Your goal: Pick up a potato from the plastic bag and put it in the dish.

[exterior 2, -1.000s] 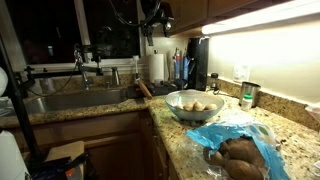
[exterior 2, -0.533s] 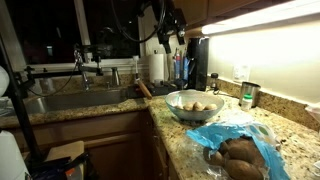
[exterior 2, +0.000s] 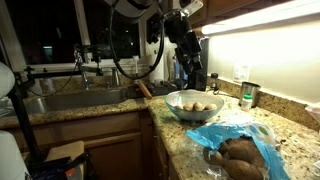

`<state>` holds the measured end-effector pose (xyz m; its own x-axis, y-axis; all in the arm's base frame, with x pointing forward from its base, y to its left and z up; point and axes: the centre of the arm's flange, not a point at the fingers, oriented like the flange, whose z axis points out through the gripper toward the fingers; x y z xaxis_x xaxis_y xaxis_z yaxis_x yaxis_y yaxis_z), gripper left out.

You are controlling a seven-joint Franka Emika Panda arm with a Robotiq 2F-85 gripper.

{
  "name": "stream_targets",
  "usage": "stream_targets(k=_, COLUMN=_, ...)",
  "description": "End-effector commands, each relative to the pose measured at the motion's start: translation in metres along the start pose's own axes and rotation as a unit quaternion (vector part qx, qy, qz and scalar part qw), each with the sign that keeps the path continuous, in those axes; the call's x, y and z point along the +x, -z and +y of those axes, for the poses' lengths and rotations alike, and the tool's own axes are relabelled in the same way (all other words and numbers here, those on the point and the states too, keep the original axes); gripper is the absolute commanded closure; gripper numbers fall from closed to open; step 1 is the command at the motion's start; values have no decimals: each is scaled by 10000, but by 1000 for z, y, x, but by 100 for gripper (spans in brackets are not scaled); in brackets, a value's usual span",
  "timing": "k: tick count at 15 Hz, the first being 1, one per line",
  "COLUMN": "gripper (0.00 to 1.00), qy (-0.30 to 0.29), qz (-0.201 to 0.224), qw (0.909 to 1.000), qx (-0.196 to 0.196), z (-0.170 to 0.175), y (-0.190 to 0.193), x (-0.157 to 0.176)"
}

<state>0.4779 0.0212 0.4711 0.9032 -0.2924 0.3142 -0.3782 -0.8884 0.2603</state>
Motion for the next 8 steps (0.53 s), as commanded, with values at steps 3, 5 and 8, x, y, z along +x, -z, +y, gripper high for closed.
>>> stream_targets(k=3, gripper=0, qy=-827, qz=38, qw=9961, qx=-308, z=36, y=-56, x=-30)
stream_targets(k=5, gripper=0, qy=-1034, qz=-105, qw=9939, qx=-368, z=46, y=-71, x=-35)
stream_targets(k=8, gripper=0, qy=-885, qz=-304, qw=9950, qx=-349, z=41, y=-70, x=-27)
